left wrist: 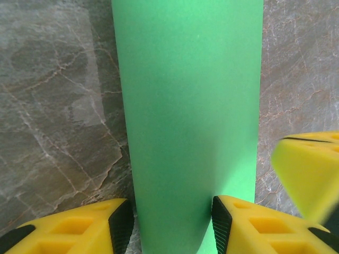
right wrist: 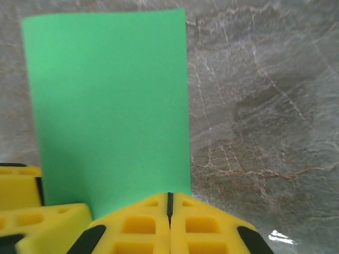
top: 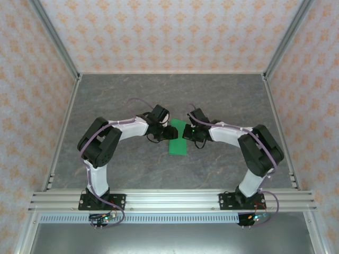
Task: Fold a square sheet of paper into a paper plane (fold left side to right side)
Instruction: Hold the square sheet of paper at the center of the table.
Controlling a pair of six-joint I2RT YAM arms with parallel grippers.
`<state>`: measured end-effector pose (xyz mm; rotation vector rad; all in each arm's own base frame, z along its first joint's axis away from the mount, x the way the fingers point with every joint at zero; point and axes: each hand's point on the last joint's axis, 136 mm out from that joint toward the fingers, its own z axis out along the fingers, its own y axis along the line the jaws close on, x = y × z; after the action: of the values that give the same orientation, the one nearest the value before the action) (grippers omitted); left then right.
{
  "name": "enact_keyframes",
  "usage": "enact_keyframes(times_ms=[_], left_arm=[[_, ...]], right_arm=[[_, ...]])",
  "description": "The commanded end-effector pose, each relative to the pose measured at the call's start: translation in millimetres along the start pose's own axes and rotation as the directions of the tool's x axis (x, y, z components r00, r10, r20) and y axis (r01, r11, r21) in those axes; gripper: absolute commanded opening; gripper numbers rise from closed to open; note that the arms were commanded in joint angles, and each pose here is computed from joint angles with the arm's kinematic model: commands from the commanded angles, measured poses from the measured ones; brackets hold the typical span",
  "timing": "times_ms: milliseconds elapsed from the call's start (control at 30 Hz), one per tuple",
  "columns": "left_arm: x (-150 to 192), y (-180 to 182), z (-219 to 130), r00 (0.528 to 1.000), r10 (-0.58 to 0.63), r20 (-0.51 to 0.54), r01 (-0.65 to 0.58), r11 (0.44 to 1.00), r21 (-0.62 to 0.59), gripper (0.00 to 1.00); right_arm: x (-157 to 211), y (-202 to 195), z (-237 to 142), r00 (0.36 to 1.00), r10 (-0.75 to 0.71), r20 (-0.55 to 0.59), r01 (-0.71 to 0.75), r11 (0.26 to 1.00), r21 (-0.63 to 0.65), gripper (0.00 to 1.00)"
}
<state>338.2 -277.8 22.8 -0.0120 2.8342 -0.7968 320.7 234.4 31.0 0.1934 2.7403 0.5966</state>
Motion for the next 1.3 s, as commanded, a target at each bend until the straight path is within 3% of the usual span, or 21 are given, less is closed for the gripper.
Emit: enact_keyframes(times_ms=[0,600,933,1067,1267], left_arm=[[13,33,20,0.999,-0.027,-0.038,0.022,0.994,-0.111,0.49],[6,24,0,1.000,-0.002,0.000,0.002,0.994,-0.113,0.50],[-19,2,-65,0.989,0.045,0.141,-0.029,0.993,-0.112,0.56],[-18,-15,-74,0.987,0.052,0.155,-0.047,0.998,-0.034,0.53],[-9,-47,-61,0.994,0.054,0.094,-0.066,0.989,0.131,0.44]], right_arm=[[-11,12,1,1.000,-0.005,0.029,0.006,1.000,-0.016,0.07],[23,-35,21,0.997,0.010,-0.083,0.004,0.987,0.160,0.06],[40,-45,30,0.991,0.027,-0.128,-0.003,0.983,0.182,0.06],[41,-45,31,0.991,0.027,-0.130,-0.003,0.983,0.185,0.06],[41,-44,30,0.991,0.026,-0.129,-0.002,0.983,0.186,0.06]])
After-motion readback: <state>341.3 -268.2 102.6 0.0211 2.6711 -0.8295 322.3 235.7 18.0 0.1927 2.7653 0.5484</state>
